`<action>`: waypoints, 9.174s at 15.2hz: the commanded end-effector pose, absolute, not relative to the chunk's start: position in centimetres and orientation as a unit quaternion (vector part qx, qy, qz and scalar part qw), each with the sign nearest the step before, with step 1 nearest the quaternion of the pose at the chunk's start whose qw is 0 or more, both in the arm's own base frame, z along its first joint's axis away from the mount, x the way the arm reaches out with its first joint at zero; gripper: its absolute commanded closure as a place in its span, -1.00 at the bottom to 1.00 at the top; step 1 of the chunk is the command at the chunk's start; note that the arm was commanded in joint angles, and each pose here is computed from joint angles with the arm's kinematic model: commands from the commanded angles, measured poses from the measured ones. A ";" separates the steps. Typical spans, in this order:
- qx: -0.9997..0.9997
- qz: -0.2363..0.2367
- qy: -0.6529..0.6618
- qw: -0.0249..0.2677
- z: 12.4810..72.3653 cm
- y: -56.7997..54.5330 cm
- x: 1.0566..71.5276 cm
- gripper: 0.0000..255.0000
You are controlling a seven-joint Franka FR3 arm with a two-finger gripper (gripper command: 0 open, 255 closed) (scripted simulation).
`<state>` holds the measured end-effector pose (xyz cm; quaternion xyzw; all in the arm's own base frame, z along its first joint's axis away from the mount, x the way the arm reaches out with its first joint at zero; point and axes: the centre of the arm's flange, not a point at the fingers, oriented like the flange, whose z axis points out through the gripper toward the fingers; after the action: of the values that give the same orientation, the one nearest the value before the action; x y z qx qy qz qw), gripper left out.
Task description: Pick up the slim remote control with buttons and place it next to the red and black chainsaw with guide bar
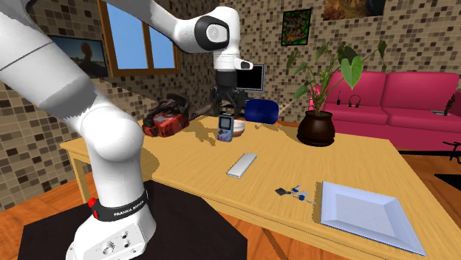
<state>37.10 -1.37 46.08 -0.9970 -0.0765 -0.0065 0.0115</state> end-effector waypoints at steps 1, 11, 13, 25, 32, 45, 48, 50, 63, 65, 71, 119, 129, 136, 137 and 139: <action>-0.997 -0.007 -0.081 0.011 43.8 -1.3 38.4 -1.00; -0.995 -0.001 -0.100 0.010 32.2 -0.8 44.8 -1.00; -0.995 0.000 -0.104 0.010 29.9 -0.6 46.1 -1.00; -0.994 0.002 -0.110 0.010 22.1 -0.3 48.1 -1.00; -0.994 0.002 -0.110 0.010 22.1 -0.3 48.1 -1.00; -0.994 0.002 -0.110 0.010 23.7 -0.3 48.1 1.00; -0.994 0.002 -0.110 0.010 25.3 -0.3 48.1 1.00; -0.994 0.002 -0.110 0.010 26.3 -0.3 48.1 1.00; -0.994 0.002 -0.110 0.010 33.2 -0.3 48.1 1.00; -0.994 0.002 -0.110 0.010 34.3 -0.3 48.1 1.00; -0.994 0.002 -0.110 0.010 37.4 -0.3 48.1 1.00; -0.994 0.002 -0.110 0.010 54.1 20.8 48.3 1.00; -0.994 0.002 -0.110 0.010 54.2 34.0 48.5 1.00; -0.994 0.002 -0.110 0.010 51.0 35.3 48.5 1.00; -0.994 0.002 -0.110 0.010 50.5 35.3 48.5 1.00; -0.994 0.002 -0.110 0.010 49.4 35.3 48.5 1.00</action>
<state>48.61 35.33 50.00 -0.9939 -0.1099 0.0020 0.0098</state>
